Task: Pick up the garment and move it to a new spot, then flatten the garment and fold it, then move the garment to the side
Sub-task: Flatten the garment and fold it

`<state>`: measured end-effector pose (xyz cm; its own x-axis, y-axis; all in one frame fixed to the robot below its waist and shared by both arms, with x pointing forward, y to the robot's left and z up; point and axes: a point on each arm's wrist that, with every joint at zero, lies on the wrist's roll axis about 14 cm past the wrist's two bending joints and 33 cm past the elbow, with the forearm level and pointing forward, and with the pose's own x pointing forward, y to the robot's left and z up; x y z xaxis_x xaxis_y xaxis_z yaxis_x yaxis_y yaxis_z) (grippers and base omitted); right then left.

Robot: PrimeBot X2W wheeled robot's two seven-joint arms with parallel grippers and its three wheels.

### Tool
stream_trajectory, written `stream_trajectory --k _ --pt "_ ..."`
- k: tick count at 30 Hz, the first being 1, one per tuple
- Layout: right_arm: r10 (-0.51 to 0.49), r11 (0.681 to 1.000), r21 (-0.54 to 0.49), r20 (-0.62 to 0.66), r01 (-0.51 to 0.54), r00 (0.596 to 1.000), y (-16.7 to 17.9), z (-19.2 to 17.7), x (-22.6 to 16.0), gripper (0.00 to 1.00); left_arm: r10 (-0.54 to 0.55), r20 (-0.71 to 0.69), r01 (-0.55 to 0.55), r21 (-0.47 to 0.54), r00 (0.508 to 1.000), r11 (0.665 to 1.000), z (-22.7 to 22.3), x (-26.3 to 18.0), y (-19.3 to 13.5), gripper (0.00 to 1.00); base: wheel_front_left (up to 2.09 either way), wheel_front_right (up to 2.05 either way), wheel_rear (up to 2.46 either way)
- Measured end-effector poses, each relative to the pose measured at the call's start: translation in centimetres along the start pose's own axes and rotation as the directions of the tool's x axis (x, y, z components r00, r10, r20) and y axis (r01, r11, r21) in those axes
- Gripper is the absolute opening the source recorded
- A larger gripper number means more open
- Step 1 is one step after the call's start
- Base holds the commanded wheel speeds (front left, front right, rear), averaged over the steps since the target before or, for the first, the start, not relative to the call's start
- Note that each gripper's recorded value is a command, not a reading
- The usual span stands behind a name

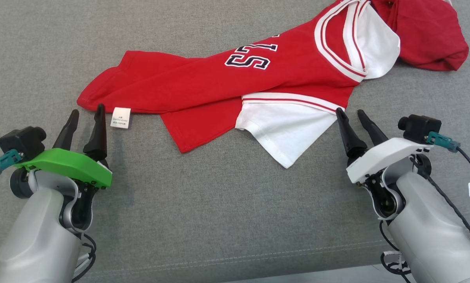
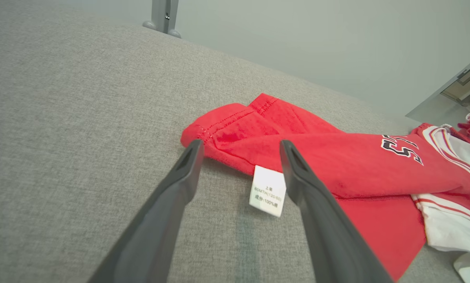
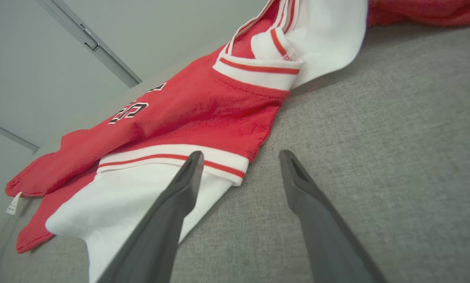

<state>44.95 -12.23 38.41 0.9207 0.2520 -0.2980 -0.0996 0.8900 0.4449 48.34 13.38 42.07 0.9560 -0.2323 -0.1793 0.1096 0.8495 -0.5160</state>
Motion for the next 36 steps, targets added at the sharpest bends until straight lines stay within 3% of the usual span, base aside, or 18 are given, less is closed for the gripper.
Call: stream_trajectory --k 15,19,29,36 --pt "0.035 0.998 0.060 -0.107 -0.028 0.994 1.7 -2.4 0.7 1.00 0.015 0.056 -0.015 -0.012 0.998 1.000 1.2 -0.1 -0.1 1.00 0.00 0.00 0.00" --pt "0.085 0.994 0.081 -0.130 -0.075 0.988 3.7 -3.0 0.3 1.00 0.030 0.082 -0.029 -0.018 0.996 0.999 2.1 -0.4 0.2 1.00 0.00 0.00 0.00" --pt "0.185 0.959 0.255 -0.249 -0.120 0.951 7.8 -6.0 -2.7 1.00 0.035 0.097 -0.033 -0.024 0.995 0.999 2.1 -2.0 -0.4 1.00 0.00 0.00 0.00" --pt "0.204 0.929 0.358 -0.301 -0.088 0.931 8.0 -6.8 -3.3 1.00 0.023 0.112 -0.019 -0.037 0.993 0.999 2.3 -2.2 -1.4 1.00 0.00 0.00 0.00"
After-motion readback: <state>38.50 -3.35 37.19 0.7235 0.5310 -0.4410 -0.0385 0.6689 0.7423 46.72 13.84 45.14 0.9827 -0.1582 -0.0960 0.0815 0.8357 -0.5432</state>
